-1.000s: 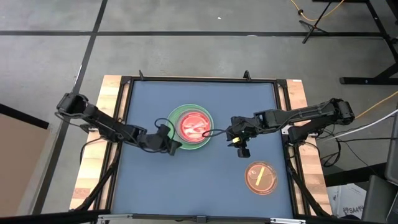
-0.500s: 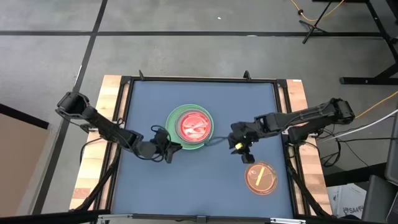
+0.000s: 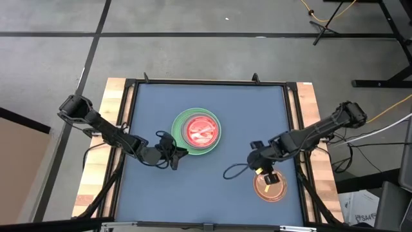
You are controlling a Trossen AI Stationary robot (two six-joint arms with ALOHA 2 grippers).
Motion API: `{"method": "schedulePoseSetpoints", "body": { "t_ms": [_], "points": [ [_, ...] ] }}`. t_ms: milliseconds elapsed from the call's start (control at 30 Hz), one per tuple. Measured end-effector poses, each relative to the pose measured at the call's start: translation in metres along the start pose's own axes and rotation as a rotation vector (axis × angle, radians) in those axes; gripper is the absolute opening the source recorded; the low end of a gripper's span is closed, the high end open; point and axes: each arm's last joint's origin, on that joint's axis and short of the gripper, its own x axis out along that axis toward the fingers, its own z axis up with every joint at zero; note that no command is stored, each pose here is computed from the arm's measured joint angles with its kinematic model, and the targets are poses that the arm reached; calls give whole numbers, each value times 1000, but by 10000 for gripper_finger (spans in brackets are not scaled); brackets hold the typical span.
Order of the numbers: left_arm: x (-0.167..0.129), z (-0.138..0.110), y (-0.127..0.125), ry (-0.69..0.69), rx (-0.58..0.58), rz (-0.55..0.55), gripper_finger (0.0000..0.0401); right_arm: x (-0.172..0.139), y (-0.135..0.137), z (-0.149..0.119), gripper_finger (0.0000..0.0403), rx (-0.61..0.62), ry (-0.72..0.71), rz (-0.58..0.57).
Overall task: Stack plastic plates
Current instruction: Stack the transparent orange plate on the transparent pink plate
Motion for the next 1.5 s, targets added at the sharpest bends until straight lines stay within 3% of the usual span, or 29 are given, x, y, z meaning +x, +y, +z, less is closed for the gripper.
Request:
{"method": "schedulePoseSetpoints", "body": {
  "t_ms": [200, 467, 667, 933, 1500],
  "points": [
    [0, 0, 0, 0, 0, 1, 82, 26, -5, -22, 101, 10, 87, -2],
    [0, 0, 0, 0, 1, 1, 82, 59, -23, -48, 101, 37, 94, 5],
    [0, 0, 0, 0, 1, 1, 82, 68, -37, -60, 101, 82, 120, -7],
    [0, 0, 0, 0, 1, 1, 82, 83, -39, -72, 101, 63, 97, 113],
    [0, 0, 0, 0, -3, 1, 82, 89, -41, -79, 101, 61, 81, 112]
  ]
}}
